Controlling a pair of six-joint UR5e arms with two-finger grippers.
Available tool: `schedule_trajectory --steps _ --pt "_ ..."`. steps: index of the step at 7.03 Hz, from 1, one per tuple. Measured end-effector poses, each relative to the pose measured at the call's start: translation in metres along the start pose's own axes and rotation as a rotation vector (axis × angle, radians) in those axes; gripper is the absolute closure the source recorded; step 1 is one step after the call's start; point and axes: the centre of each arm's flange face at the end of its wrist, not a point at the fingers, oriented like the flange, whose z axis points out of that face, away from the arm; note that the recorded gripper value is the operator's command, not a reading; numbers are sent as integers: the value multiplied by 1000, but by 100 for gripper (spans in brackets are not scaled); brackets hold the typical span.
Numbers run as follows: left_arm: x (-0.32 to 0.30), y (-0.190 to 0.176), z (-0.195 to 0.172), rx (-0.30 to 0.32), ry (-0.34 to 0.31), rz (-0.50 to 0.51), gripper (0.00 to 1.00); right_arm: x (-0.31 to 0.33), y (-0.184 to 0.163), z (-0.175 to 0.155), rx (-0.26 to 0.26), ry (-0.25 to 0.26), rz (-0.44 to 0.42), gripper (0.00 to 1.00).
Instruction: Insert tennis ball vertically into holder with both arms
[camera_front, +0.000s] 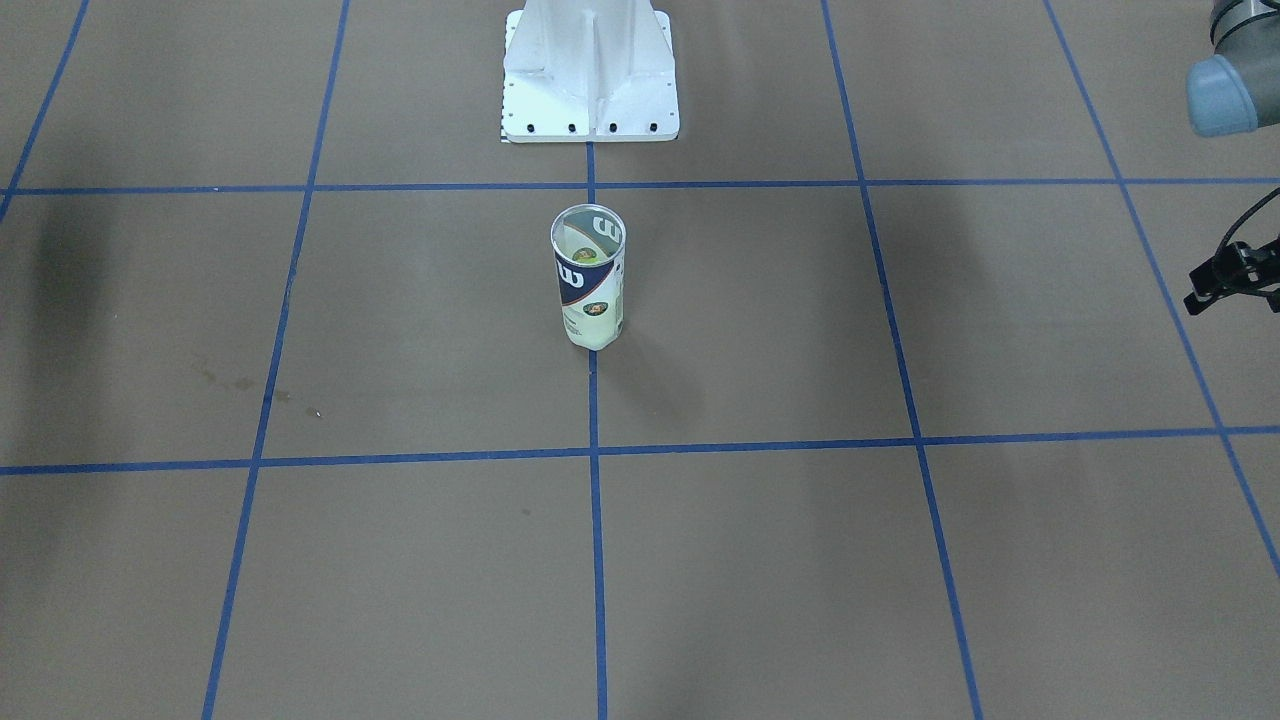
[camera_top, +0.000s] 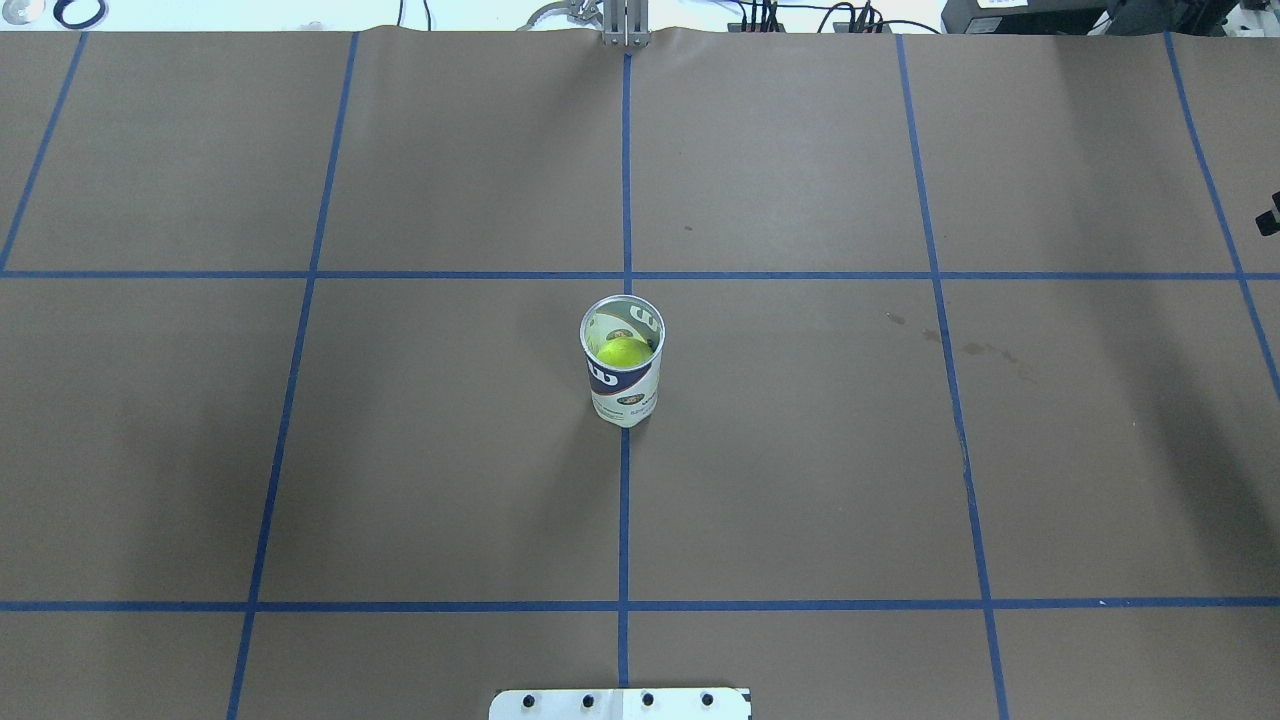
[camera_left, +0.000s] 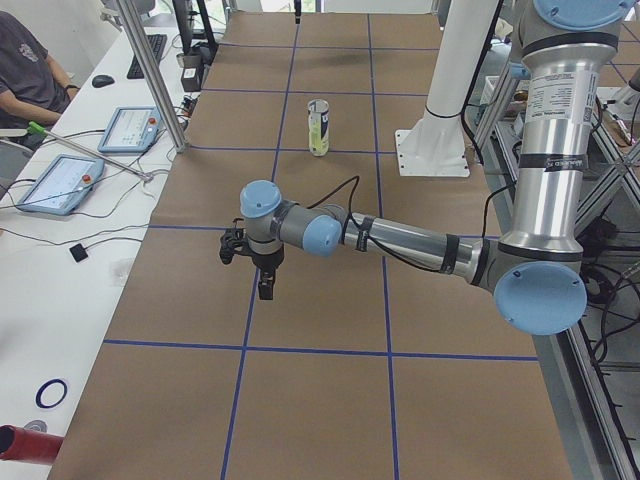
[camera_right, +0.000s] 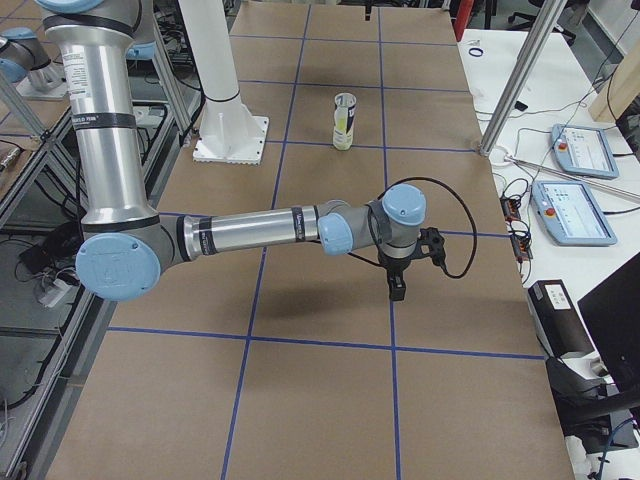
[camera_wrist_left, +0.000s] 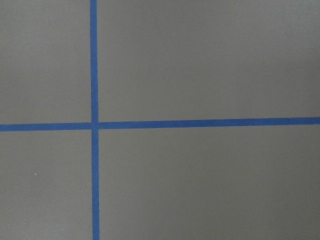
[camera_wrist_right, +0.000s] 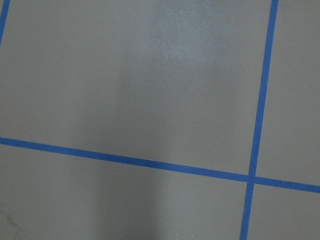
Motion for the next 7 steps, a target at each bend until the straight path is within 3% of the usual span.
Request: schedule_trajectory --steps 2,7 --pt "10 0 -3 -14 63 8 0 2 4 2 -4 0 4 1" --pt "15 -3 -5 26 90 62 0 3 8 2 -7 -2 6 1"
